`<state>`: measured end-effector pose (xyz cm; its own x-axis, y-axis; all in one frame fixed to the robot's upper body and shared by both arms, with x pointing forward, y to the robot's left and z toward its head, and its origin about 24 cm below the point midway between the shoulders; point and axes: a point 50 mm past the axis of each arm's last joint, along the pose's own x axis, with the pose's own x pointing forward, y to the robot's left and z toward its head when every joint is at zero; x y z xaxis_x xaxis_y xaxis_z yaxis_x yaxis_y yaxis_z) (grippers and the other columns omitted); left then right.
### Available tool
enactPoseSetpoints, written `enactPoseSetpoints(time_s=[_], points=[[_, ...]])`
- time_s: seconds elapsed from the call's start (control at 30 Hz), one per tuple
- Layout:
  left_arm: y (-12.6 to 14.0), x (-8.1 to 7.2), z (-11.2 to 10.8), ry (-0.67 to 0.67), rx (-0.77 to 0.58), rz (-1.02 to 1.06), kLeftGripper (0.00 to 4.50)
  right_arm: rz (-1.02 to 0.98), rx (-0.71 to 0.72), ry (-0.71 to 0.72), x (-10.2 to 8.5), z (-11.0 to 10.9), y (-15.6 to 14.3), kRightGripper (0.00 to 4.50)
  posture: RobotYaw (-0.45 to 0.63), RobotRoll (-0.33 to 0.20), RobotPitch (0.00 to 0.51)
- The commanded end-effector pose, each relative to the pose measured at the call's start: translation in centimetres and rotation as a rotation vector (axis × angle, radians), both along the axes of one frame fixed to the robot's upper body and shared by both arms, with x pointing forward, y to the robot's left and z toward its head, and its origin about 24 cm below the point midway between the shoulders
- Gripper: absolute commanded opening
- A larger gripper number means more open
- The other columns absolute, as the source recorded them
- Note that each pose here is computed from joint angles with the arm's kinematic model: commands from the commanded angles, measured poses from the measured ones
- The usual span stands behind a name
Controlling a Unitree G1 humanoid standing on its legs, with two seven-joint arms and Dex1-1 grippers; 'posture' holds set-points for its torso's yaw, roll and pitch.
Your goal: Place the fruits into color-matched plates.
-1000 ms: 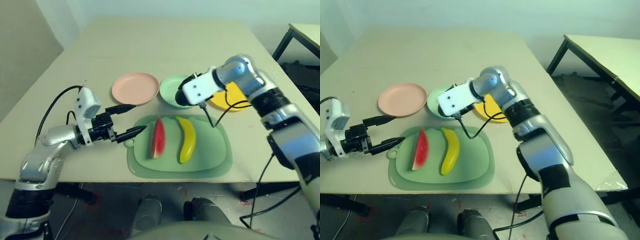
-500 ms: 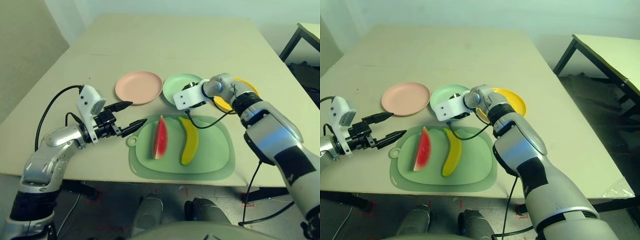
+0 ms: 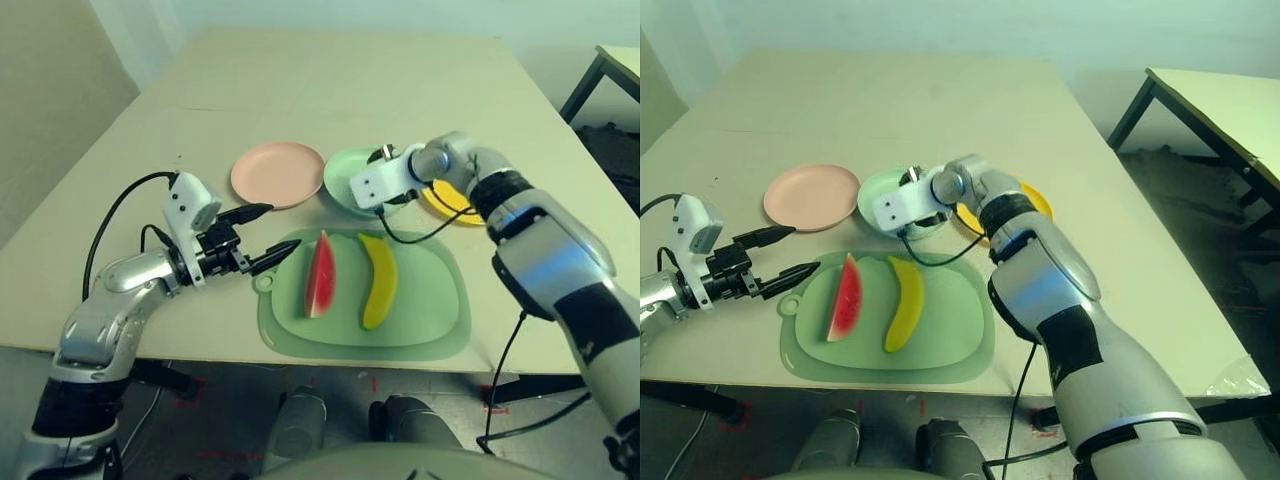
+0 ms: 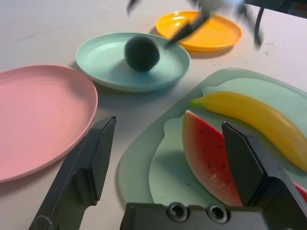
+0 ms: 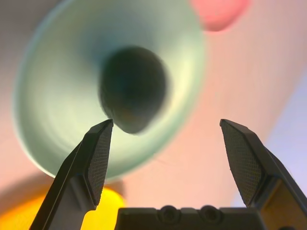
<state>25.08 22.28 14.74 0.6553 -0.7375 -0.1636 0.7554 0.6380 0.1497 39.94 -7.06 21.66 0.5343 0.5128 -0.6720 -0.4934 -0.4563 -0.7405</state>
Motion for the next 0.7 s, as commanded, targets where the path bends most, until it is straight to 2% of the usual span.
enactPoseSetpoints(time_s=[0.03, 0.13, 0.2, 0.37, 0.5, 0.6, 0.7], points=[[0.1, 0.3, -0.2, 0.002, 0.018, -0.009, 4.5, 0.092, -0.019, 0.044, -0.8, 1.9, 0.3, 4.47, 0.16, 0.0, 0.058], [0.3, 0.5, -0.1, -0.002, 0.023, -0.011, 4.5, 0.181, -0.064, 0.107, -1.7, 2.6, 0.1, 4.47, 0.15, 0.0, 0.057], [0.4, 0.6, -0.1, -0.004, 0.026, -0.011, 4.5, 0.263, -0.1, 0.173, -2.7, 2.2, 0.0, 4.47, 0.14, 0.0, 0.057], [0.5, 0.6, 0.0, 0.003, 0.025, -0.041, 4.5, 0.462, -0.207, 0.267, -6.6, -0.3, -0.4, 4.47, 0.13, 0.0, 0.058], [0.3, -0.1, 0.2, 0.06, 0.023, -0.159, 4.5, 0.543, -0.29, 0.297, -9.6, -2.2, -0.8, 4.47, 0.13, 0.0, 0.06], [0.3, -0.6, 0.8, 0.092, 0.014, -0.238, 4.5, 0.559, -0.322, 0.31, -10.6, -2.9, -0.7, 4.47, 0.13, 0.0, 0.062], [0.4, -0.7, 1.3, 0.108, 0.028, -0.289, 4.5, 0.559, -0.355, 0.313, -10.7, -3.6, -0.6, 4.47, 0.13, 0.0, 0.063]])
